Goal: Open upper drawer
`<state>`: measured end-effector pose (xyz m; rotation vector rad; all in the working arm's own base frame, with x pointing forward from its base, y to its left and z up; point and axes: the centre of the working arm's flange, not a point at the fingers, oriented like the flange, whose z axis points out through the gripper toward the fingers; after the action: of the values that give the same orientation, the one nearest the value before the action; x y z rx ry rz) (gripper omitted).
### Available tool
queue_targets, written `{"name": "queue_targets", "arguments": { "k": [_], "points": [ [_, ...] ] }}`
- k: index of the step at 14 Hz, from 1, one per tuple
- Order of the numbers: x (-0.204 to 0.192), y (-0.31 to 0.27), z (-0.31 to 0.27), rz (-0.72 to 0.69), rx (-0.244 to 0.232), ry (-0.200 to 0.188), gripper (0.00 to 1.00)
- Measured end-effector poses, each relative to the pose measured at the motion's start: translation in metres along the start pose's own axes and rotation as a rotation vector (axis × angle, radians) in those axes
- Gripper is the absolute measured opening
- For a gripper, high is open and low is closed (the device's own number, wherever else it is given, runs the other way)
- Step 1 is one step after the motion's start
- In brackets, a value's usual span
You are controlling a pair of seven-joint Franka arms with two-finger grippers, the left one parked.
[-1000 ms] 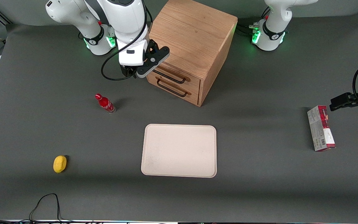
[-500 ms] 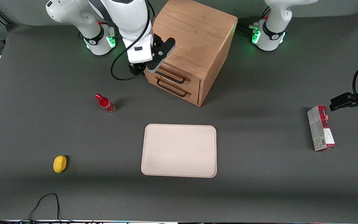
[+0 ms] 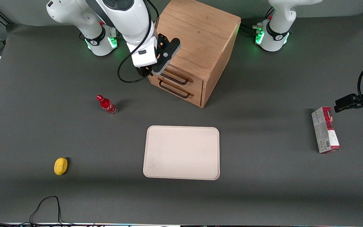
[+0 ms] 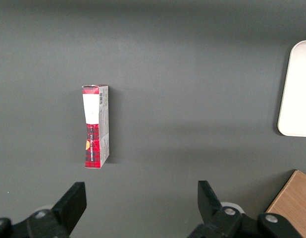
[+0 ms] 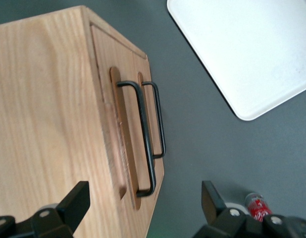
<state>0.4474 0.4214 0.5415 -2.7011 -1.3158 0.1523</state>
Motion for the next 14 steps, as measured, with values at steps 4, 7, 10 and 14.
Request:
{"name": "queue_targets", "arguments": {
  "k": [4, 7, 10, 14],
  "points": [
    [0.005, 0.009, 0.039, 0.015, -0.004, 0.003, 1.0],
    [0.004, 0.014, 0.062, 0.021, -0.006, 0.002, 1.0],
    [0.002, 0.018, 0.08, 0.024, -0.008, 0.002, 1.0],
    [0.0, 0.014, 0.102, 0.017, -0.011, -0.002, 1.0]
  ]
}}
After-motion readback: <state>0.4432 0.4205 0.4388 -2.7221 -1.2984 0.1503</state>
